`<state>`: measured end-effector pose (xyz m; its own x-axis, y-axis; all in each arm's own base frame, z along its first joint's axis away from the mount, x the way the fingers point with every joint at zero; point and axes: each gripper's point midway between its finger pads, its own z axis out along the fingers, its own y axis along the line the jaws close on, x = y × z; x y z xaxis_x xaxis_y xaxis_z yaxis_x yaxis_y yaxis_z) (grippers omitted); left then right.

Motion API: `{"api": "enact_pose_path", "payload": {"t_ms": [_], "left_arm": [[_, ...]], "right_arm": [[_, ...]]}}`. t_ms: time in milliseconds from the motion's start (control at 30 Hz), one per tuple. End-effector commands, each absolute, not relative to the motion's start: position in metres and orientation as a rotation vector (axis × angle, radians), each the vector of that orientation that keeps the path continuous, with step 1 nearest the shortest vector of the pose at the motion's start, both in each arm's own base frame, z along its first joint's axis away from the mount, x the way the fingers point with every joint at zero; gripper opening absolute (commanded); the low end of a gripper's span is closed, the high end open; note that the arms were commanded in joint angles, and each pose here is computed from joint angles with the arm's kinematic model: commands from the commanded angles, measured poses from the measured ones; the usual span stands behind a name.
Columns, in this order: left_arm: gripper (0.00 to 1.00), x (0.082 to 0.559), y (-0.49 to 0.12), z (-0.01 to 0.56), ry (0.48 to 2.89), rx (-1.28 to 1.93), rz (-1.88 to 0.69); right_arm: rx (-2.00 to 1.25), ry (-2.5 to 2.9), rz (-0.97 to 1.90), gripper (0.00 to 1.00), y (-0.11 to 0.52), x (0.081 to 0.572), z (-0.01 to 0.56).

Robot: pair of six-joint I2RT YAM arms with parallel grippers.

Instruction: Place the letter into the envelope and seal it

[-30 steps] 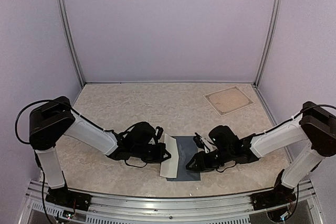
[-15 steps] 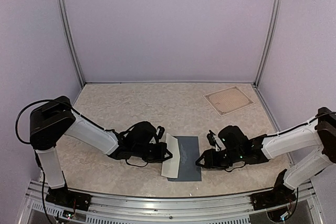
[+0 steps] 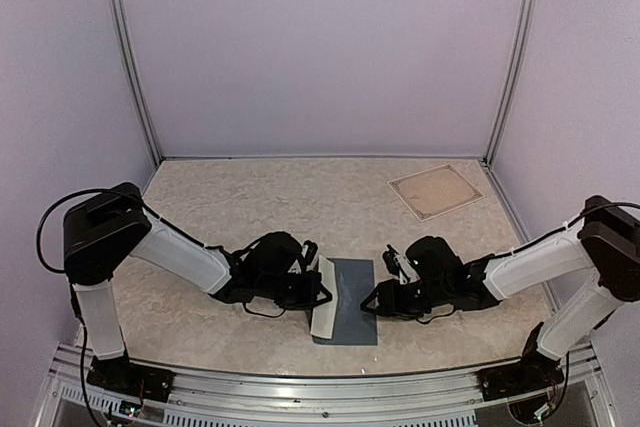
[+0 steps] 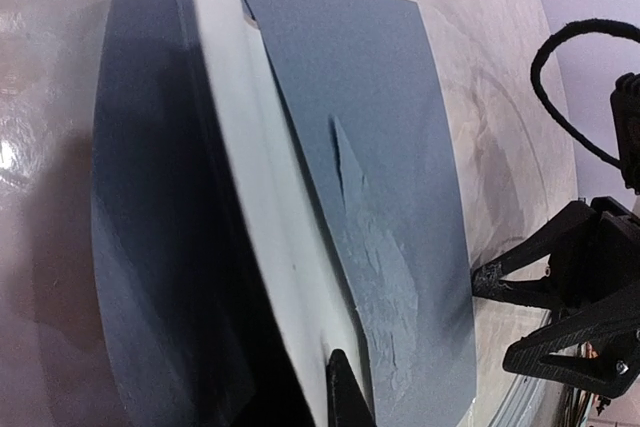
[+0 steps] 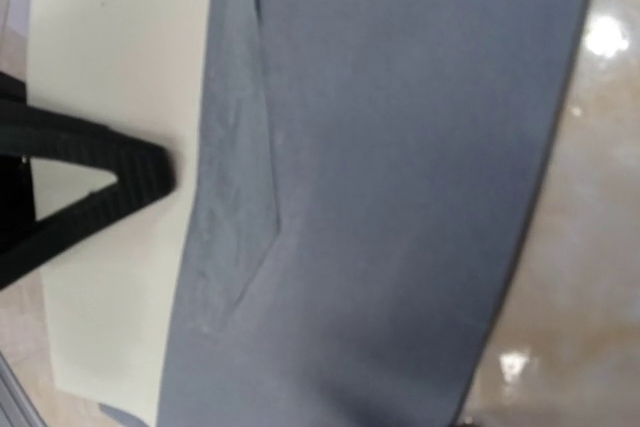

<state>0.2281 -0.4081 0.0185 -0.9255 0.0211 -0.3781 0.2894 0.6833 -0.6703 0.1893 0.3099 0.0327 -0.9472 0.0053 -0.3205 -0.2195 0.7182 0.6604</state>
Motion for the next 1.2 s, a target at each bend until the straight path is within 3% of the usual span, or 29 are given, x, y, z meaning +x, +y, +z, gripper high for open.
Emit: {"api": "enact_pose_path", "payload": {"t_ms": [0, 167, 400, 633, 733, 867, 1167], "left_arm": [[0.00, 0.228, -0.420, 0.021, 2.539, 0.283, -1.144], [0.02, 0.236, -0.409, 0.018, 2.545, 0.288, -1.054], [0.44, 0.246, -0.390, 0.041, 2.523, 0.340, -0.898], [0.73, 0.247, -0.376, 0.043, 2.551, 0.370, -0.763], [0.80, 0.246, -0.365, 0.040, 2.573, 0.373, -0.695], [0.79, 0.245, -0.363, 0.042, 2.566, 0.380, -0.692], [0.53, 0.246, -0.361, 0.027, 2.600, 0.371, -0.660]], "right_arm": [[-0.176, 2.702, 1.006, 0.49, 0.303, 0.184, 0.013], [-0.148, 2.702, 0.983, 0.49, 0.298, 0.185, 0.013], [-0.119, 2.696, 0.949, 0.49, 0.290, 0.186, 0.015], [-0.125, 2.693, 0.951, 0.48, 0.292, 0.187, 0.016], [-0.135, 2.690, 0.958, 0.48, 0.294, 0.187, 0.018], [-0.141, 2.685, 0.963, 0.48, 0.297, 0.189, 0.019], [-0.165, 2.694, 0.979, 0.47, 0.309, 0.195, 0.014]]}}
